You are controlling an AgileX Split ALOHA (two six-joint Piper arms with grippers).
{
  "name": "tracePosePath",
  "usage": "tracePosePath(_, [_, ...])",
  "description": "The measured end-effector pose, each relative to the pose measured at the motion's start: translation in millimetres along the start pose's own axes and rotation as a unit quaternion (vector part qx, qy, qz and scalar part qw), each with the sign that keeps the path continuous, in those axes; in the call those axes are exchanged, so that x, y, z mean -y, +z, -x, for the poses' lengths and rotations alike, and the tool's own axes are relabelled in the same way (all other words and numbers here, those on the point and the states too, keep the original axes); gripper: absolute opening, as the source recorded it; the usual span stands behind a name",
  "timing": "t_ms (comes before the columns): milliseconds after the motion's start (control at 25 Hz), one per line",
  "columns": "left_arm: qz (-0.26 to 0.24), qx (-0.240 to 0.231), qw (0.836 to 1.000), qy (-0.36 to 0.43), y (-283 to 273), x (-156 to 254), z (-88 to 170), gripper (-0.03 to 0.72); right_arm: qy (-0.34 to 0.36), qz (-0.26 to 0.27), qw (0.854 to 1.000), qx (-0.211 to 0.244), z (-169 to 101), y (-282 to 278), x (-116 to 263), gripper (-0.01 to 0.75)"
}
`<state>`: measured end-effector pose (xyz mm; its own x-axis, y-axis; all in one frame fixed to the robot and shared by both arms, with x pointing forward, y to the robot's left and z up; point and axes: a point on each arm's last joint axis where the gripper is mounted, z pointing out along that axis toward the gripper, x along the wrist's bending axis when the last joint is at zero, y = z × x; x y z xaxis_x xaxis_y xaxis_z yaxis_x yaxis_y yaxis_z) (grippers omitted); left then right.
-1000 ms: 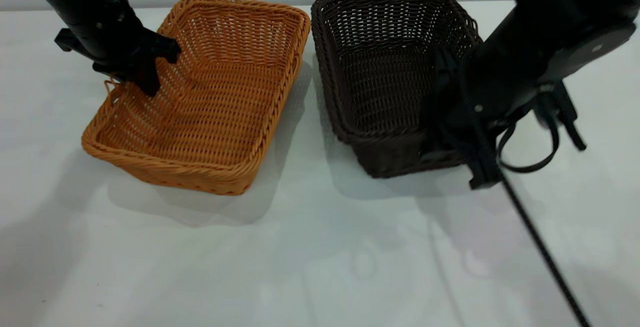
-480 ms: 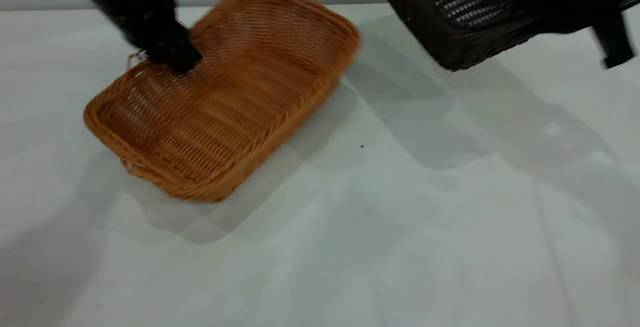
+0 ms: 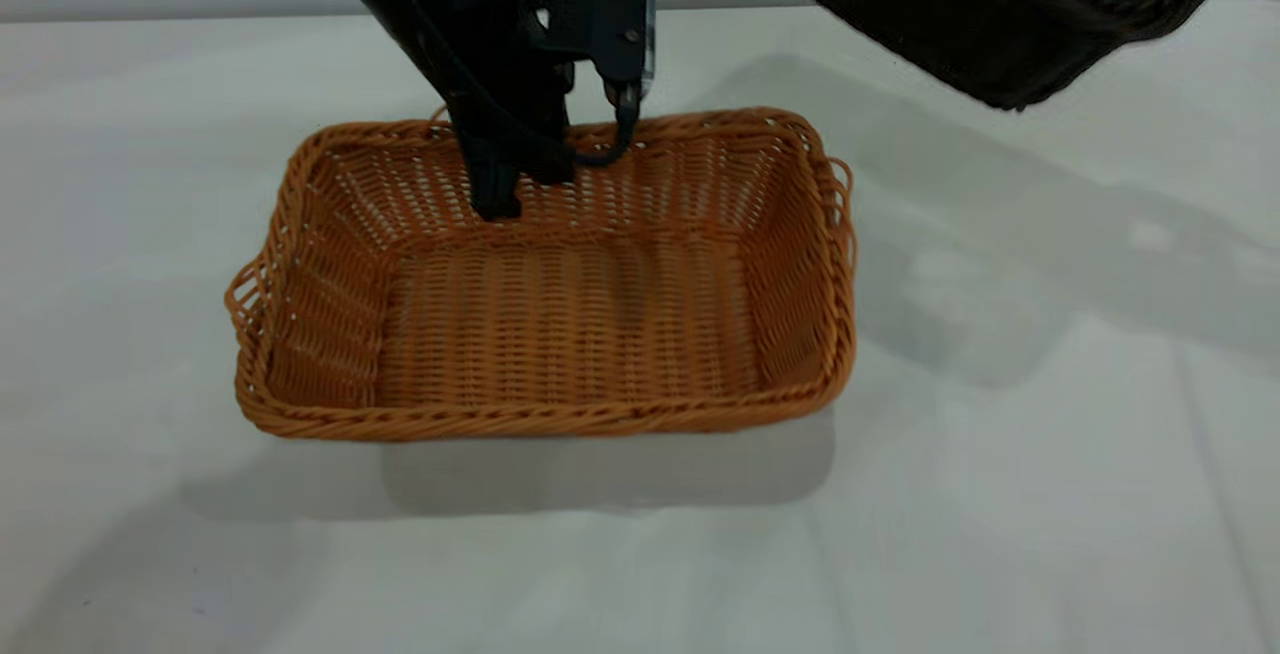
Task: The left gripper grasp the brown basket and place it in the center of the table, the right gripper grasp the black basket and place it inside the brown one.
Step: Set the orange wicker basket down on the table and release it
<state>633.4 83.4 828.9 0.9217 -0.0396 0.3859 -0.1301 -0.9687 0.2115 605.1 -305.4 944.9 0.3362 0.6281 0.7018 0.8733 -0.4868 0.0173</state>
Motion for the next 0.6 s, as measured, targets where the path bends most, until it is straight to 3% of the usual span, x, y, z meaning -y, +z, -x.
tracePosePath(360, [0.008, 0.0, 1.0, 0.021, 3, -15, 8, 0.118, -0.011, -0.015, 1.0, -0.011, -7, -4, -2, 0.092])
tracePosePath(600, [0.027, -0.023, 0.999, 0.0, 8, -31, 12, 0.291, -0.011, -0.019, 1.0, -0.013, -8, -4, -1, 0.092])
